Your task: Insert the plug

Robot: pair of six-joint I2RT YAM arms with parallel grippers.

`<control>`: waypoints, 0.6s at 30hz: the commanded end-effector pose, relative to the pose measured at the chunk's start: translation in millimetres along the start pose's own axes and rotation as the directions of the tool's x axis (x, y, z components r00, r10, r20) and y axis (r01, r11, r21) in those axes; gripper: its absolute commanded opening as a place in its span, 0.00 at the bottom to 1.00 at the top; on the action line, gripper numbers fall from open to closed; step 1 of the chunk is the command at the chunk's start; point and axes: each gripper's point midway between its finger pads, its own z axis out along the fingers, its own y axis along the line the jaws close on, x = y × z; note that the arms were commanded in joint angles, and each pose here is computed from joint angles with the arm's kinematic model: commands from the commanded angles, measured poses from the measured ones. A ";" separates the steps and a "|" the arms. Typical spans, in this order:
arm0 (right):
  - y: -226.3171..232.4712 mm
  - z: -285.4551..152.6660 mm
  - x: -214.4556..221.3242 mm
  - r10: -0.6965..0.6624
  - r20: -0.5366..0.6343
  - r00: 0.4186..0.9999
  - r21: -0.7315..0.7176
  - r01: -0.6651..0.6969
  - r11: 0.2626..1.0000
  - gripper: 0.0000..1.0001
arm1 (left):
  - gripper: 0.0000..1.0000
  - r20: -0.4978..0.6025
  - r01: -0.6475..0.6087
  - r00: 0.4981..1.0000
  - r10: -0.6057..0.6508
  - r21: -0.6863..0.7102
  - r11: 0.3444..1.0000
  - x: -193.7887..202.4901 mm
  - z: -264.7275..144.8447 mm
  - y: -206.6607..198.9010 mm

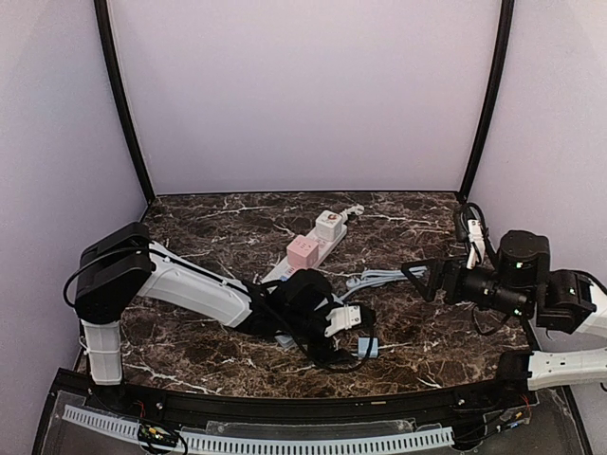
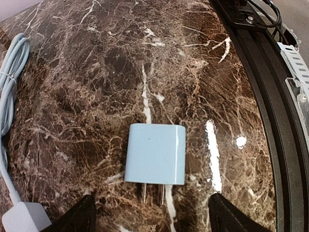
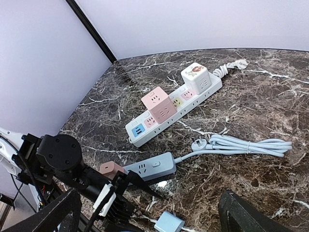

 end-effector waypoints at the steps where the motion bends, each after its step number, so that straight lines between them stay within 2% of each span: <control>1: 1.6 0.4 -2.4 -0.004 0.029 1.000 -0.014 0.005 1.000 0.98 | 0.80 -0.006 -0.034 0.999 0.034 0.033 0.999 -8.1 8.0 -5.0; 10: 1.2 0.8 -0.8 -0.006 0.029 1.000 -0.017 0.007 1.000 0.98 | 0.75 -0.044 -0.034 0.998 0.037 0.054 0.998 0.0 27.4 -7.1; 18: 1.3 1.1 0.2 -0.005 0.026 1.000 -0.019 0.006 1.000 0.98 | 0.58 -0.050 -0.043 0.998 0.046 0.072 0.996 3.3 34.5 -10.1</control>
